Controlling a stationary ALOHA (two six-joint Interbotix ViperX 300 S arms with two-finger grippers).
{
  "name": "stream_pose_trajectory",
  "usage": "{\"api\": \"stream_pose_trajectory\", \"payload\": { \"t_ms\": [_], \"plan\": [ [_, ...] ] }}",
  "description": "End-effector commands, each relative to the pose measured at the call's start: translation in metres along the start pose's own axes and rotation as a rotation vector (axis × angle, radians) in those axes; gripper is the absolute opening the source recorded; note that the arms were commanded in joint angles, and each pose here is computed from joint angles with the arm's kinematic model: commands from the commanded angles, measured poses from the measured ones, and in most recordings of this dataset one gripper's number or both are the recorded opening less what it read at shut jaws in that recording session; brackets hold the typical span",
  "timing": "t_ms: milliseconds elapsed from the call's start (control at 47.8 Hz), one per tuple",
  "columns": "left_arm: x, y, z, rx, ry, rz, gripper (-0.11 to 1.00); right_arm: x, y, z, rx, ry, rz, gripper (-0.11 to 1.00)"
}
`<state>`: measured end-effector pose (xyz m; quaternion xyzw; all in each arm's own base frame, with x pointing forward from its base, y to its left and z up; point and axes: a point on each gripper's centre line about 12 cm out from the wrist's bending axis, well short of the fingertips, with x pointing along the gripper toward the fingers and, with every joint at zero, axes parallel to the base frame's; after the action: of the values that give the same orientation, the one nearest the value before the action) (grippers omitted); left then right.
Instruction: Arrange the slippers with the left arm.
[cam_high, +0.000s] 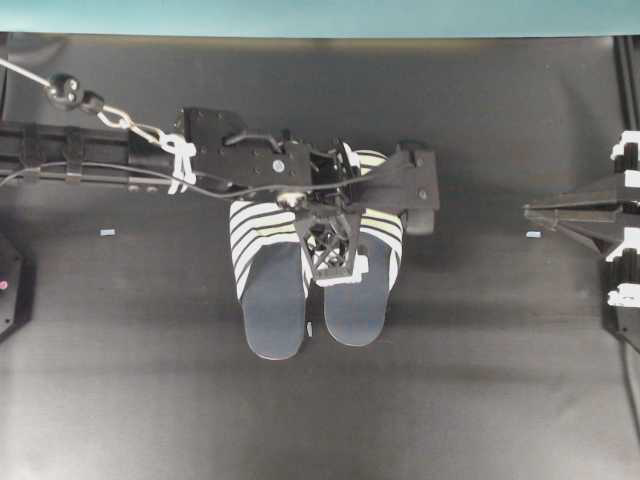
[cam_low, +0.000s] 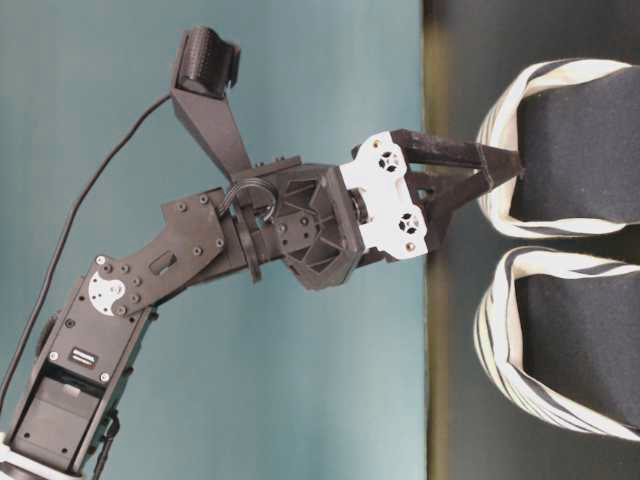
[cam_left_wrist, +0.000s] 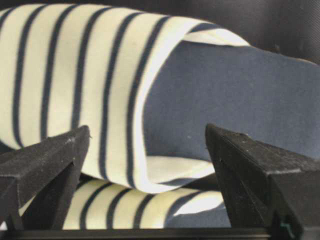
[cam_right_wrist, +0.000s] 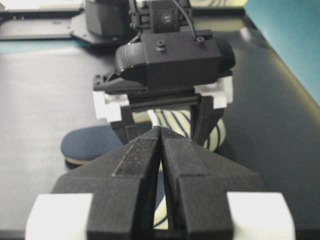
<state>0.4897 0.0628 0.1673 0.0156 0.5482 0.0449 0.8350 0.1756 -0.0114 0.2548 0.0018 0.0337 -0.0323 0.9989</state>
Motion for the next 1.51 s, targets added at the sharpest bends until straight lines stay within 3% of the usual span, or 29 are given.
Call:
{"api": "stream_pose_trajectory", "payload": {
  "t_ms": [0, 188, 397, 586, 941, 1485],
  "plan": [
    [-0.009, 0.003, 0.007, -0.001, -0.030, 0.005, 0.89, 0.001, 0.000, 0.002, -0.003, -0.008, -0.002, 0.00],
    [-0.019, 0.003, 0.010, 0.016, -0.055, 0.007, 0.89, 0.001, 0.000, 0.002, 0.000, -0.008, 0.000, 0.00],
    [-0.077, 0.007, 0.008, 0.016, -0.172, 0.019, 0.89, -0.001, 0.000, 0.002, 0.008, -0.008, -0.002, 0.00],
    [-0.118, 0.002, -0.022, 0.024, -0.271, 0.020, 0.89, -0.003, 0.000, 0.003, 0.005, -0.020, 0.000, 0.00],
    [-0.128, -0.012, -0.073, 0.046, -0.439, 0.010, 0.89, -0.006, 0.000, 0.004, -0.002, -0.028, 0.000, 0.00],
    [-0.159, -0.017, -0.138, 0.047, -0.568, 0.010, 0.89, -0.006, 0.000, 0.004, 0.011, -0.026, -0.002, 0.00]
  ]
}}
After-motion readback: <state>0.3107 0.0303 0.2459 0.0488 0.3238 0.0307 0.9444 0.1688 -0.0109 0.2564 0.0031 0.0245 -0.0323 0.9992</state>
